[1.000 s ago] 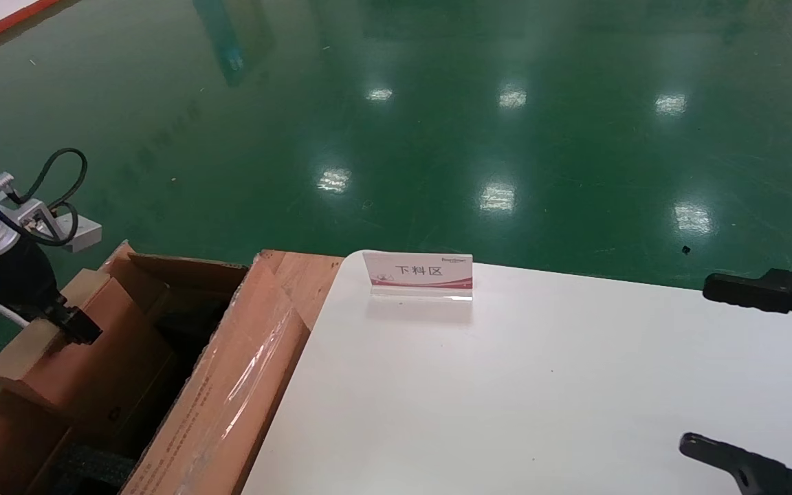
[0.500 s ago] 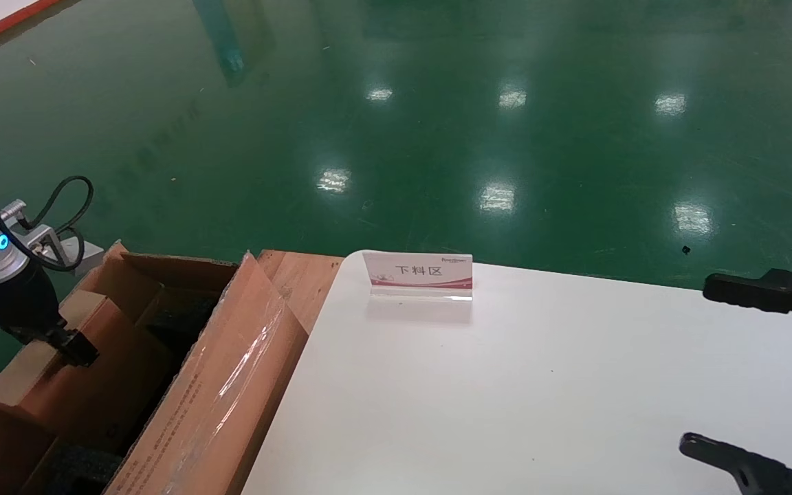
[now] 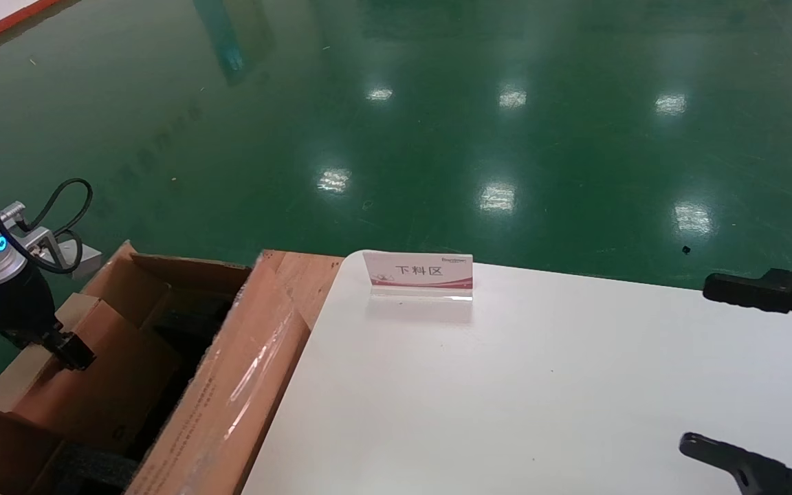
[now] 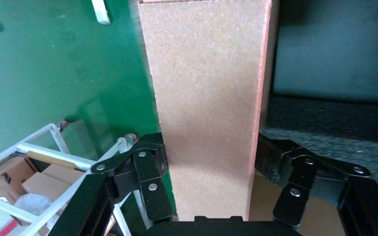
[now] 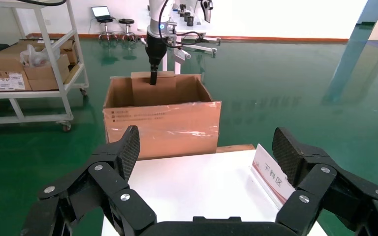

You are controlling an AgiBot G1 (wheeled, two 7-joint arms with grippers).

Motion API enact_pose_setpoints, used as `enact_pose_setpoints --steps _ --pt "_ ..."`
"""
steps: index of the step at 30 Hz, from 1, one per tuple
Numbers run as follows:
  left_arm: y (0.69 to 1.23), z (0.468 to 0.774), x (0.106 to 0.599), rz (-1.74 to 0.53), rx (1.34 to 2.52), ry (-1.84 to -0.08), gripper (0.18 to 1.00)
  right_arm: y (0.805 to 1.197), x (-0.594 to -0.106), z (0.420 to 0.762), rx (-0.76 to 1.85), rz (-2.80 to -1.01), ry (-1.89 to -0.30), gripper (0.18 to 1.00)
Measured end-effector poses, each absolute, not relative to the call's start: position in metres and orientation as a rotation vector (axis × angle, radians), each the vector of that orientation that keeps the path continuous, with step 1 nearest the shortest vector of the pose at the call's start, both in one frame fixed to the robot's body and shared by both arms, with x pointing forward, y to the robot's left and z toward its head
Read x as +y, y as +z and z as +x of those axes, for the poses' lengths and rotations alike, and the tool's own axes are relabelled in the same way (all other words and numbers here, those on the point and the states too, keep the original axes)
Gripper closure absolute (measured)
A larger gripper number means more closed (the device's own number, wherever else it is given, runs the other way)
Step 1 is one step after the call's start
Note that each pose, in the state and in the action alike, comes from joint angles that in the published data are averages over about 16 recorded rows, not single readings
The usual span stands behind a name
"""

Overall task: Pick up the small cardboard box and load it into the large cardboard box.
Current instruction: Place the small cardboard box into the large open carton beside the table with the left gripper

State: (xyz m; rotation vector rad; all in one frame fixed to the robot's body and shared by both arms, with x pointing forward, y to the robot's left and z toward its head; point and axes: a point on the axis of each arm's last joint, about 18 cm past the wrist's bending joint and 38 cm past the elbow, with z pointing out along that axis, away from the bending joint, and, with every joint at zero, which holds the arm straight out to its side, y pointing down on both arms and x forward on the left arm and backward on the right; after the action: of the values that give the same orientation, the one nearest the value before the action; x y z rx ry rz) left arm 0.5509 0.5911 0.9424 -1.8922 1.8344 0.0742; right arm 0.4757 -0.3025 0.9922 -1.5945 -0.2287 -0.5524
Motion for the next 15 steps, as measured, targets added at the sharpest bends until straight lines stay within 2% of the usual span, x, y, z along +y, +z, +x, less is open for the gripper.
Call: enact_pose_setpoints --steps 8,15 --pt "0.9429 0.5504 0.5916 -1.892 1.834 0.076 0.696 0.9922 -0.3025 0.4757 -0.229 -1.594 -0.552 0.178" --pt "0.9433 0.5502 0.5918 -1.892 1.833 0.076 0.565 0.9922 -0.3025 0.4757 -0.229 -1.595 -0.552 0.178"
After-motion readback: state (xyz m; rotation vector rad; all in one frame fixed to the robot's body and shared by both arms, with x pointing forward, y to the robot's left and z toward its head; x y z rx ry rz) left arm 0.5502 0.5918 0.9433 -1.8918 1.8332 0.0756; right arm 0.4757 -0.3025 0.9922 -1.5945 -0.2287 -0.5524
